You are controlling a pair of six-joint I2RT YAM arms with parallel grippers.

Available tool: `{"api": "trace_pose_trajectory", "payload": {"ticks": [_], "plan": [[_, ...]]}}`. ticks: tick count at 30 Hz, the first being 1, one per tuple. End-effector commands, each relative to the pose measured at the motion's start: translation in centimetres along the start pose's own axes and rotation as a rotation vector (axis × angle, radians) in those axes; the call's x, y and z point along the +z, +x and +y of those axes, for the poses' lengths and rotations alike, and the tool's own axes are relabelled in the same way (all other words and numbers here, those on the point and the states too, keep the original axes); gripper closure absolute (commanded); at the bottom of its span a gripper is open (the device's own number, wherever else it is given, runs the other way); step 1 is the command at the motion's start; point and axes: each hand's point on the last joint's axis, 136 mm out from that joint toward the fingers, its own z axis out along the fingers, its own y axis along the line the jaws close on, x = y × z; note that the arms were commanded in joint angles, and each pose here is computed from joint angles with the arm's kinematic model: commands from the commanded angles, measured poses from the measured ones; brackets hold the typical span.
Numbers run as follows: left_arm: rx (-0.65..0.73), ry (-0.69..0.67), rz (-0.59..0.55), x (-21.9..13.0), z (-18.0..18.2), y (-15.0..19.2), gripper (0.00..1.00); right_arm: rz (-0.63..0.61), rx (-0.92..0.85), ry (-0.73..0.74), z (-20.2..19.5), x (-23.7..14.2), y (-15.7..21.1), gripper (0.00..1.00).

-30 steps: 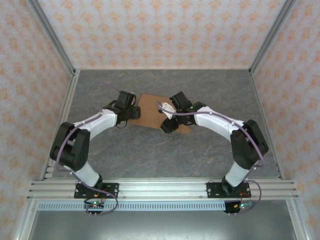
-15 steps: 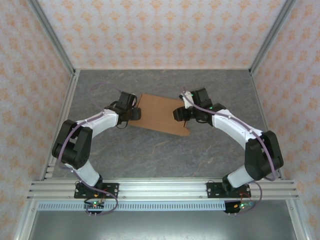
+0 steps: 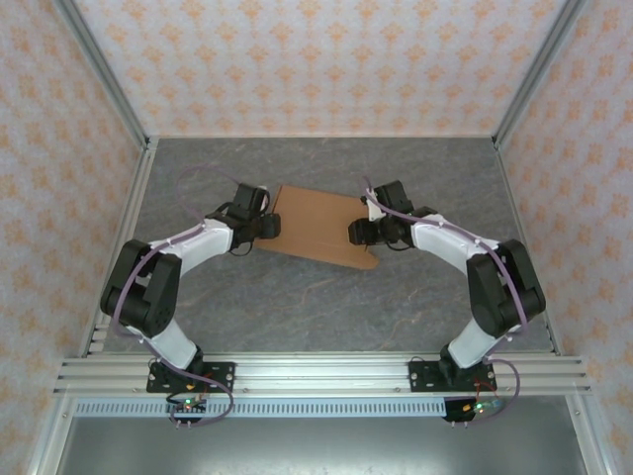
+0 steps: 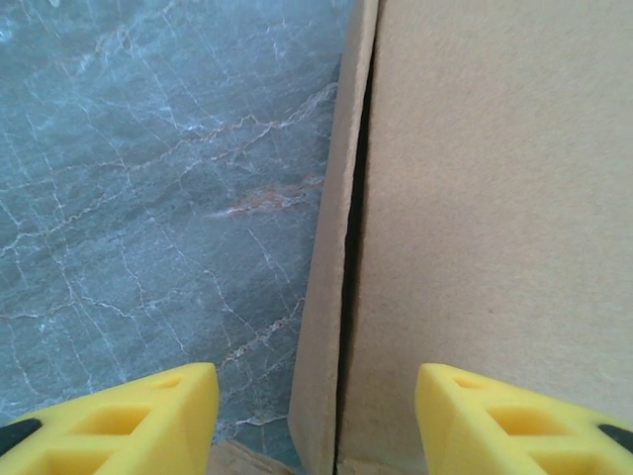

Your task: Fold the paper box

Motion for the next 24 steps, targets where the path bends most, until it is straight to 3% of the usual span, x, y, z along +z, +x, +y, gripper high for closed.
{"api": "trace_pose_trajectory", "payload": {"ticks": [1,6,13,24], "plan": [[-0.016,0.023,-0.091,-3.0,0.0,-2.0,0.41,-0.118,-0.031,0.046,0.2,-3.9,-2.8,0.48],[-0.147,0.135,-0.115,-3.7,1.1,-2.2,0.36,-0.177,0.018,0.134,-2.0,-5.2,-2.5,0.43],[-0.205,0.239,-0.051,-1.8,0.5,-1.6,0.24,-0.177,0.216,0.071,-4.0,-3.3,-1.6,0.33],[-0.263,0.299,0.042,1.7,-0.3,-0.9,0.23,-0.151,0.333,-0.001,-4.7,-1.7,0.0,0.21]]}}
